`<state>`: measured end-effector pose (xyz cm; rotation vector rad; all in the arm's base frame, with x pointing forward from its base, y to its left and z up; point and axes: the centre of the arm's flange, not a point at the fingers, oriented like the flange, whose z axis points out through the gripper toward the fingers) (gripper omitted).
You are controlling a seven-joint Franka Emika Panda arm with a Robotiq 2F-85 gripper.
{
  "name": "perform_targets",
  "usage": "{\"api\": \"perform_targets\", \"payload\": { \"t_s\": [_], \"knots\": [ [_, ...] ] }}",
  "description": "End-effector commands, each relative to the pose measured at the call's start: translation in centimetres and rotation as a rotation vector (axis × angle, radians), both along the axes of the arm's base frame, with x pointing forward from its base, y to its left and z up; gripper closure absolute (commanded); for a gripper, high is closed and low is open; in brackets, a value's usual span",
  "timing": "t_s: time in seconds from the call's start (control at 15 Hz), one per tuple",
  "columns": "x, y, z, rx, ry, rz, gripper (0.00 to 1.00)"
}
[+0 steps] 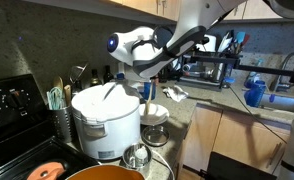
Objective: Use the wooden spoon to mix the plate
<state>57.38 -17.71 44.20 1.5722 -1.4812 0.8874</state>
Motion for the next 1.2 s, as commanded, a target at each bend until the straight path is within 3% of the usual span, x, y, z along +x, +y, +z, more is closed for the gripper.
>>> {"api": "perform_targets", "payload": {
  "t_s": [0.0,0.2,0.67,1.13],
  "knots": [
    [-2.1,-0.3,4.0,0.082,-0.052,0.048,0.97],
    [-3.1,0.1,7.1,0.115,-0.081,0.081,0.97],
    [-5.2,2.1,13.9,0.215,-0.046,0.218,0.97],
    [-5.8,4.9,16.1,0.378,0.037,0.478,0.97]
  ]
}}
